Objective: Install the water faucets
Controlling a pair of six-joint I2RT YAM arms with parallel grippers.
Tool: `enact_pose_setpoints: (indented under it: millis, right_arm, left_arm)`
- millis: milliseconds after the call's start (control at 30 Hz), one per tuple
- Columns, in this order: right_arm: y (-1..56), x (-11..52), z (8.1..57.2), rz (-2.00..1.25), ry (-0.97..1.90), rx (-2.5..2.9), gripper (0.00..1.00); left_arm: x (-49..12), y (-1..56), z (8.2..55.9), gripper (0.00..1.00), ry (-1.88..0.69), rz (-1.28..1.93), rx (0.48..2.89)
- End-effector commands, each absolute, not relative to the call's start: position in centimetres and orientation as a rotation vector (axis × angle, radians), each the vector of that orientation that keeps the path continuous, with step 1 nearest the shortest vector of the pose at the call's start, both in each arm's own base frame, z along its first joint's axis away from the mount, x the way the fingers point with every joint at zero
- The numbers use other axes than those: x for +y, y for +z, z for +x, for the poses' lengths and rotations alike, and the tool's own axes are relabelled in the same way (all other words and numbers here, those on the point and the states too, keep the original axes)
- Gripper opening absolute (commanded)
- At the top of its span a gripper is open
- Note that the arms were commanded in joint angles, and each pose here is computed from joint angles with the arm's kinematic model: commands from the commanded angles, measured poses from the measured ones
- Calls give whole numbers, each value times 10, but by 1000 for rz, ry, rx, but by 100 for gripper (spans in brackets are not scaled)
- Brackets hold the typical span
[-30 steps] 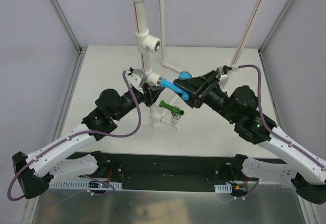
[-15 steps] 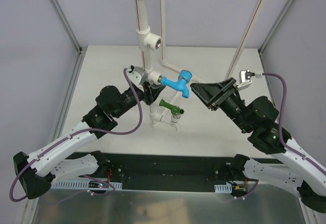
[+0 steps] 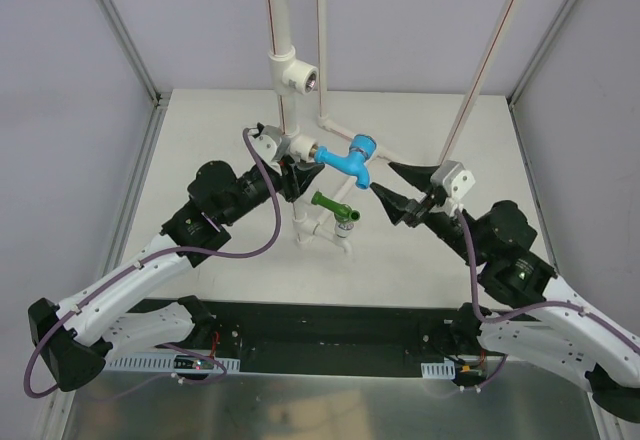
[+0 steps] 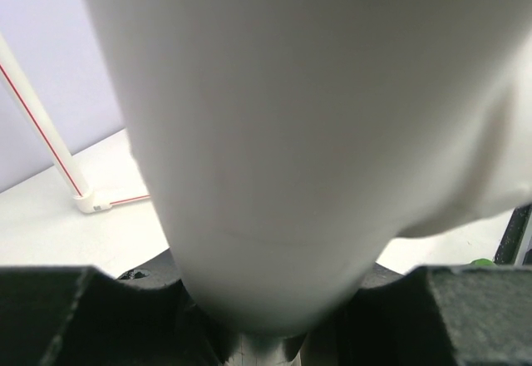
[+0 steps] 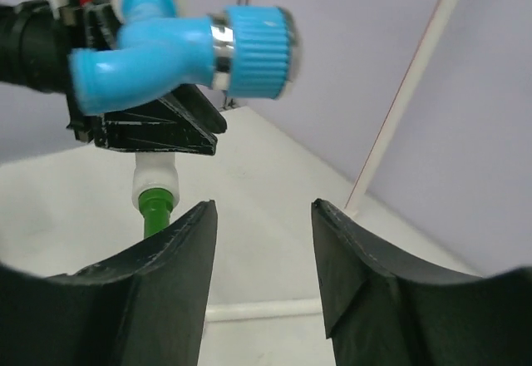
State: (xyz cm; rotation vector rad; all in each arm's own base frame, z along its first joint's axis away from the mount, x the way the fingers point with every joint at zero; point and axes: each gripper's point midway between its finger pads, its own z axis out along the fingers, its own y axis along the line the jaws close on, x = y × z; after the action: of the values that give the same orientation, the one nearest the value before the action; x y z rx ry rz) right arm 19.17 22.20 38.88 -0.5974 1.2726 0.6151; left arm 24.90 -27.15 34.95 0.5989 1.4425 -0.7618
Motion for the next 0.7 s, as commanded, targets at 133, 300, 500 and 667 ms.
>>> enact_pose_setpoints:
  millis: [133,300,500,667]
  right_arm:
    - [458,233,138,-1073,320,578,55]
    - [470,238,135,-1175,216,475,52]
    - [475,247,144,-1236,136,445,51]
    - [470,255,148,-1287,115,437,51]
  left_arm:
    - [-271,333,244,0,-857,543,1607]
    - [-271,329,242,0,-865,544,1619]
    - [-271,328,241,0,-872,542,1618]
    - [-271,326,240,0,-873,543,1622]
